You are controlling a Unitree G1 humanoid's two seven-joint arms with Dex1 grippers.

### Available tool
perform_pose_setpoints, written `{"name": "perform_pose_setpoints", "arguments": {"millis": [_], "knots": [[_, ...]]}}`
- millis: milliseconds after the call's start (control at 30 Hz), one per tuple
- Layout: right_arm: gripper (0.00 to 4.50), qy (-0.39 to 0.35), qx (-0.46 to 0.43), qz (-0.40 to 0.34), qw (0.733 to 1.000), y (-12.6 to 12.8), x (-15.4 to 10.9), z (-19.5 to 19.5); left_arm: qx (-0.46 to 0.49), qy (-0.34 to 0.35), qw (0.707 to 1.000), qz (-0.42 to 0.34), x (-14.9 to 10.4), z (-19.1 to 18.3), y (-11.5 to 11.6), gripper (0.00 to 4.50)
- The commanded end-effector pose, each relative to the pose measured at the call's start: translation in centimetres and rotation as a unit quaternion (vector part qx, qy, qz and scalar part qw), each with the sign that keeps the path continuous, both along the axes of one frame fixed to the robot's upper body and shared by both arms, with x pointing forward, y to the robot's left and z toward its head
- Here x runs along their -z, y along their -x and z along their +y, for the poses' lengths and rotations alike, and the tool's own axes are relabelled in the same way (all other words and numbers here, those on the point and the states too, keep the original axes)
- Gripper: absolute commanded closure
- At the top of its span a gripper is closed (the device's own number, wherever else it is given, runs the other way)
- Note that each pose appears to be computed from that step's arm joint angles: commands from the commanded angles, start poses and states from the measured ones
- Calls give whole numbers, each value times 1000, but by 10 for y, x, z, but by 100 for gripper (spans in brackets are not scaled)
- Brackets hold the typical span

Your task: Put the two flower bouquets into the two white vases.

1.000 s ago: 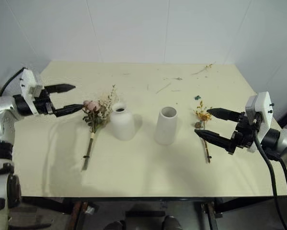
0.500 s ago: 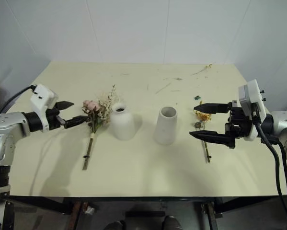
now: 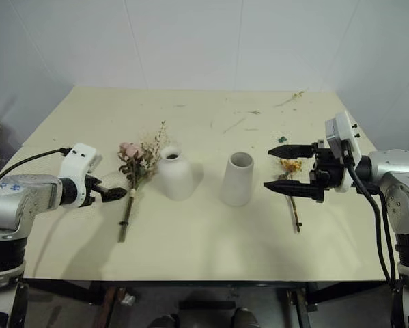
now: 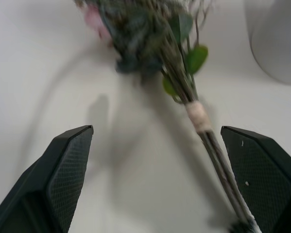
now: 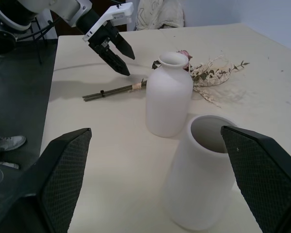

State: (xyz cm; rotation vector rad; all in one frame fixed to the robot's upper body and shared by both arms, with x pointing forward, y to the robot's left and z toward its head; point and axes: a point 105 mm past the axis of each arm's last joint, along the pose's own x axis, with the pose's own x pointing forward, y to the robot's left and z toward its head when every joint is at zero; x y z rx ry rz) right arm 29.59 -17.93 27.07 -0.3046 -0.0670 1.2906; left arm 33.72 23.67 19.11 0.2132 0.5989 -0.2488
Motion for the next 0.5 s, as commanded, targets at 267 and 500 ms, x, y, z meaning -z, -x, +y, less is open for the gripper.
{"name": "perform_pose_setpoints", "arguments": {"millis": [267,500], "knots": [[0,4,-9,-17,1000,2,-9,2,-9,-6,999,37,11,-18,-3,1],[0,6,-4,-20,1000,2,-11,2,-36,-31,996,79,31,-14,-9,1]]}}
